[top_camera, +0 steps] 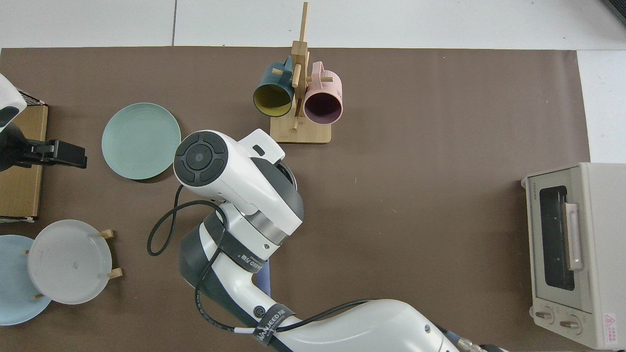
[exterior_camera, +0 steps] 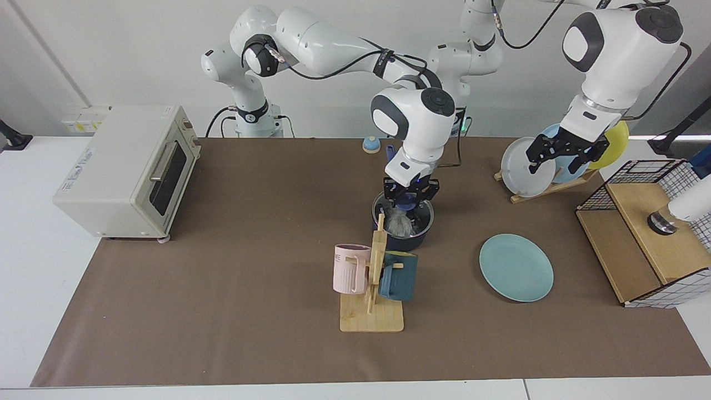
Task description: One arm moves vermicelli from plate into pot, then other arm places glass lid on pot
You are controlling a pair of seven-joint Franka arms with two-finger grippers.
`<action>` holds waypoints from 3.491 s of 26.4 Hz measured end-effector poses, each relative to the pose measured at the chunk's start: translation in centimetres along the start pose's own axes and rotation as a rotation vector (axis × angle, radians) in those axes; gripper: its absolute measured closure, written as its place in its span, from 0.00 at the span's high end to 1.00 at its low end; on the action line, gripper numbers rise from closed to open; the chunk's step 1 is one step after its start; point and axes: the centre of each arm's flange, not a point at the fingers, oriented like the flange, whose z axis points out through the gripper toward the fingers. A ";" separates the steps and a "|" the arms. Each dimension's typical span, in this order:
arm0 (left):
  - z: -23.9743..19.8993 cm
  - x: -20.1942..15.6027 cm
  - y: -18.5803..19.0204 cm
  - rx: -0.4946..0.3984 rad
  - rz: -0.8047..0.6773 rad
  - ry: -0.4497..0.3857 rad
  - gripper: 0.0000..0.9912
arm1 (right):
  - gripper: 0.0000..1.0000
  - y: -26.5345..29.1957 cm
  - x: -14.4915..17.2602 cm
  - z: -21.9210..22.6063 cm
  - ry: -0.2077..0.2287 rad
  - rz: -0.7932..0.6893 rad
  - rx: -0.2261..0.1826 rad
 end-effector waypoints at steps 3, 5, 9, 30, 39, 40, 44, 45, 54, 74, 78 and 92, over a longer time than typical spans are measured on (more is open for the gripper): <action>0.0 0.0 0.0 0.000 0.000 0.000 1.00 | 0.61 -0.1 0.0 0.3 -0.001 -0.001 -0.002; 0.0 0.0 0.0 0.000 0.000 0.000 1.00 | 0.61 -0.1 0.0 0.4 -0.002 -0.002 -0.002; 0.0 0.0 0.0 0.000 0.000 0.000 1.00 | 0.61 -0.1 0.0 0.4 -0.002 -0.002 -0.002; 0.0 0.0 0.0 0.000 0.000 0.000 1.00 | 0.99 0.1 0.2 -0.7 0.026 -0.003 0.006; 0.0 0.0 0.0 0.000 0.000 0.000 1.00 | 0.99 8.7 1.5 -8.7 0.047 0.066 0.001; 0.0 0.0 0.0 0.000 0.000 0.000 1.00 | 0.99 10.2 1.6 -9.1 0.042 0.064 -0.005; 0.0 0.0 0.0 0.000 0.000 0.000 1.00 | 0.99 17.8 2.3 -10.4 0.019 0.057 -0.026; 0.0 0.0 0.0 0.000 0.000 0.000 1.00 | 0.99 19.9 2.5 -10.6 0.019 0.056 -0.025; 0.0 0.0 0.0 0.000 0.000 0.000 1.00 | 1.00 33.3 3.6 -9.6 0.041 0.036 -0.014; 0.0 0.0 0.0 0.000 0.000 0.000 1.00 | 1.00 51.3 5.5 -16.9 0.109 0.031 0.039; 0.0 0.0 0.0 0.000 0.000 0.000 1.00 | 1.00 51.5 4.8 -17.9 0.102 0.033 0.039; 0.0 0.0 0.0 0.000 0.001 0.000 1.00 | 1.00 52.1 4.6 -15.7 0.002 0.042 0.033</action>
